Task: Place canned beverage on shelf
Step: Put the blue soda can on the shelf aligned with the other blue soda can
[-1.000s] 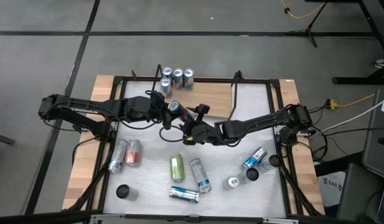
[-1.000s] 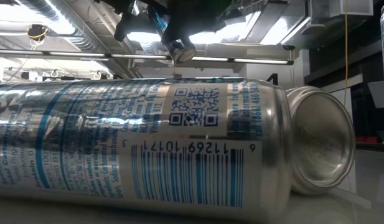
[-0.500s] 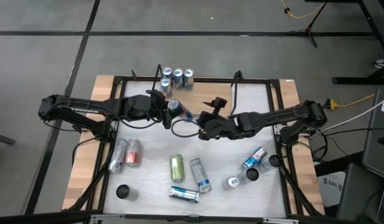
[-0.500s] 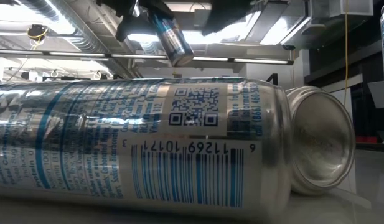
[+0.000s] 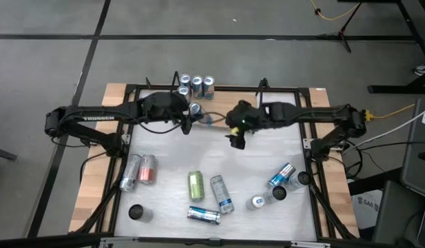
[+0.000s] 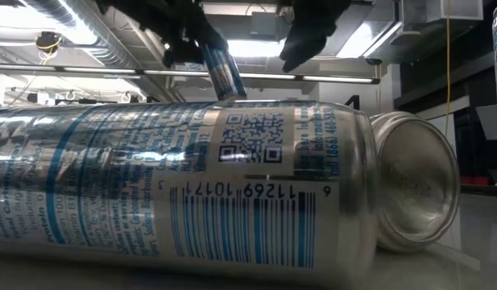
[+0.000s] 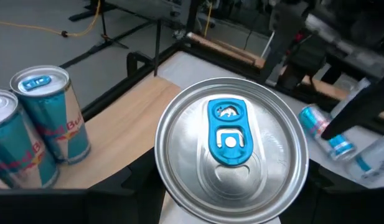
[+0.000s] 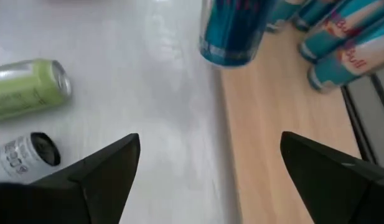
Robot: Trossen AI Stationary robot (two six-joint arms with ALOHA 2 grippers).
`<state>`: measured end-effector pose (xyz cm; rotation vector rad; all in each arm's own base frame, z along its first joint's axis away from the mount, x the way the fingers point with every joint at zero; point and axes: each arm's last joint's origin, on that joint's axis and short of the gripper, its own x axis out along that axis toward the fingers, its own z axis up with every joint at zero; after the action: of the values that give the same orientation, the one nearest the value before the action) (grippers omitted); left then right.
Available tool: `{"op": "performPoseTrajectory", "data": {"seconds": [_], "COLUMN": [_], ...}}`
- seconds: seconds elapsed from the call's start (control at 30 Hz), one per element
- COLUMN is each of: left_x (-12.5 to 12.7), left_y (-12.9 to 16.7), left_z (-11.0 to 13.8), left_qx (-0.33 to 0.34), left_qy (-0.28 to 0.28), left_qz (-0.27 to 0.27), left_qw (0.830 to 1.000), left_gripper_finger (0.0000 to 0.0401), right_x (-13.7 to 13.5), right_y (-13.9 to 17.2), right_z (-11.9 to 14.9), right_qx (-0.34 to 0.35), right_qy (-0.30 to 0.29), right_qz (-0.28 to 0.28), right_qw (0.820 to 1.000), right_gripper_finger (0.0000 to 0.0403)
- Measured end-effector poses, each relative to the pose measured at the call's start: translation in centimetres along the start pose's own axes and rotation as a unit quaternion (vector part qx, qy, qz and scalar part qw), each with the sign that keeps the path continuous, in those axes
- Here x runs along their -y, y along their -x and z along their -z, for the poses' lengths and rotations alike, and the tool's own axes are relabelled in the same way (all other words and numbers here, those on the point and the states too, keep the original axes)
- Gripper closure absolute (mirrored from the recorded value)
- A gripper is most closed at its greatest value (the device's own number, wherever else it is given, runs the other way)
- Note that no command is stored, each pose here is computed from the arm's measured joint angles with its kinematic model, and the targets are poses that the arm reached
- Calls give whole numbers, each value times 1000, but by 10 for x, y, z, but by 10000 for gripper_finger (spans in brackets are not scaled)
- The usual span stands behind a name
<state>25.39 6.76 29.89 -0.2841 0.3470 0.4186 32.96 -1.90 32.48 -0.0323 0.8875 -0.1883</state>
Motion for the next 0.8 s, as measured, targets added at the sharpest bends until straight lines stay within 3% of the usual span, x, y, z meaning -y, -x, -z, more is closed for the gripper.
{"op": "performPoseTrajectory", "data": {"seconds": [0.27, 0.43, 0.6, 0.8], "left_x": [-37, -54, -63, -79], "left_y": [-33, -48, -55, -55], "left_z": [5, -6, -24, -28], "left_qx": [-34, -55, -83, -155], "left_qy": [-9, -19, -88, -161], "left_qz": [21, 34, 47, 39], "left_qw": [999, 998, 992, 974], "left_gripper_finger": [186, 186, 186, 186], "right_x": [20, 29, 42, 53], "right_y": [-6, -10, -17, -23], "right_z": [-10, -12, -14, -20], "right_qx": [50, 55, 69, 101], "right_qy": [11, 18, 7, -7], "right_qz": [-9, -22, -18, -7], "right_qw": [999, 998, 997, 995], "right_gripper_finger": [26, 26, 26, 26]}}
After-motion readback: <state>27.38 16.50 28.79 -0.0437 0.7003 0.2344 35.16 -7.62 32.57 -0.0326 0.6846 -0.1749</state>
